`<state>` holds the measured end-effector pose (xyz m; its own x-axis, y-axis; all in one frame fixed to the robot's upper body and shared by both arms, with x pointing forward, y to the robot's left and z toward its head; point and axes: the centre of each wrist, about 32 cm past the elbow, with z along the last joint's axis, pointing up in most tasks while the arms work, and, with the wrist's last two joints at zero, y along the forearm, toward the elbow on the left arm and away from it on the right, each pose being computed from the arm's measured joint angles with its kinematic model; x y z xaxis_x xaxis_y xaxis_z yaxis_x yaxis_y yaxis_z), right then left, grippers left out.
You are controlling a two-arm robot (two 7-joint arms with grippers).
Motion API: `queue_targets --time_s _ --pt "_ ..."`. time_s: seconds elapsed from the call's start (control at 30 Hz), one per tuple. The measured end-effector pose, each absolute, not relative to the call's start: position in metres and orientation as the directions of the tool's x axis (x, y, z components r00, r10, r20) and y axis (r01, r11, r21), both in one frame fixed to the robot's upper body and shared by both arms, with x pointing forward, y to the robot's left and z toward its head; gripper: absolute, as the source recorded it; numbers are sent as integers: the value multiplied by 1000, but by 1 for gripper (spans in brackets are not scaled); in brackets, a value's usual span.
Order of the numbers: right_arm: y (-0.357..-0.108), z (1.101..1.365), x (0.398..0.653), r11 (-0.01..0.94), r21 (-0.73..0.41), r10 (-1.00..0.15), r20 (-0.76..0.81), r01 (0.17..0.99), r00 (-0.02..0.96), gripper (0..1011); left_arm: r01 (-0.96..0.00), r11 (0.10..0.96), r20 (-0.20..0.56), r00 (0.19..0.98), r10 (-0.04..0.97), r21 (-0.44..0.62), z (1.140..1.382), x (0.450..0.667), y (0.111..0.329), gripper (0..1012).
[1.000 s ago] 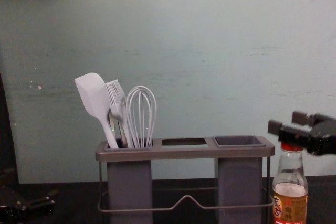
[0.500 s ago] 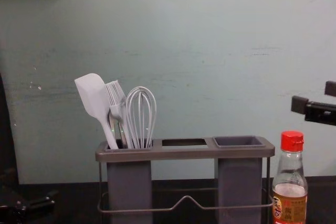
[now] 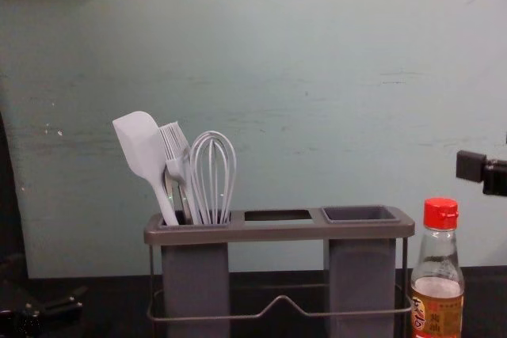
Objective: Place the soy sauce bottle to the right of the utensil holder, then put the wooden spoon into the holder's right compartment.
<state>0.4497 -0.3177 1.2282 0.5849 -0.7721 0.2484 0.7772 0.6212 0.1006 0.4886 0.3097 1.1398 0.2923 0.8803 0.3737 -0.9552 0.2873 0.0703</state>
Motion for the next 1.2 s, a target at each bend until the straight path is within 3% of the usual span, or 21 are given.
queue_targets --time_s 0.4,0.8,1.2 --pt "-305 1219 427 685 36 -712 242 727 659 1003 -955 287 374 292 880 70 1140 489 310 1005" --pt "-286 1189 426 730 -23 -666 199 683 719 1003 -955 287 374 292 880 70 1140 489 310 1005" --pt "-285 1188 426 733 -23 -663 199 680 722 1003 -955 287 374 292 880 70 1140 489 310 1005"
